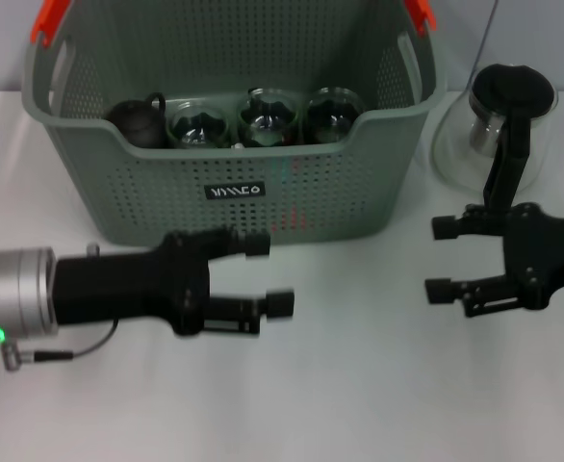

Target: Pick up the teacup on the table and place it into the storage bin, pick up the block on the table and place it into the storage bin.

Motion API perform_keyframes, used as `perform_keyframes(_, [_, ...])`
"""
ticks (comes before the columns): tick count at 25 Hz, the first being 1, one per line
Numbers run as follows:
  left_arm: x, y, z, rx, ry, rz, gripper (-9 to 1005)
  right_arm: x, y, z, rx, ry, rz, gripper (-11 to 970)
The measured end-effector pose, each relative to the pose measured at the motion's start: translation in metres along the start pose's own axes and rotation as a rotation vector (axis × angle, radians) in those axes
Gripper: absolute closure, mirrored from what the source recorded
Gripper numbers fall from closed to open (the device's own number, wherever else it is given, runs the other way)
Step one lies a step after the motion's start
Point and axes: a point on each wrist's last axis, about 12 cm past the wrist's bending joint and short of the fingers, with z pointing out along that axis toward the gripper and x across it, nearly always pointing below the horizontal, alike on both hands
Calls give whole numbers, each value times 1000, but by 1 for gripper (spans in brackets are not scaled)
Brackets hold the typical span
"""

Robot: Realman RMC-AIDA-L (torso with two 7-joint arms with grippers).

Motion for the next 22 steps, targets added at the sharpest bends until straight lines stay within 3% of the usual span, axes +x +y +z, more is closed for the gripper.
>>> perform_keyframes(6, [13, 1, 1, -14, 59, 32, 57, 1, 2, 10, -28, -7, -27, 14])
perform_keyframes(22, [19, 20, 14, -117, 88, 56, 59, 17, -5, 42, 13, 100, -28, 14])
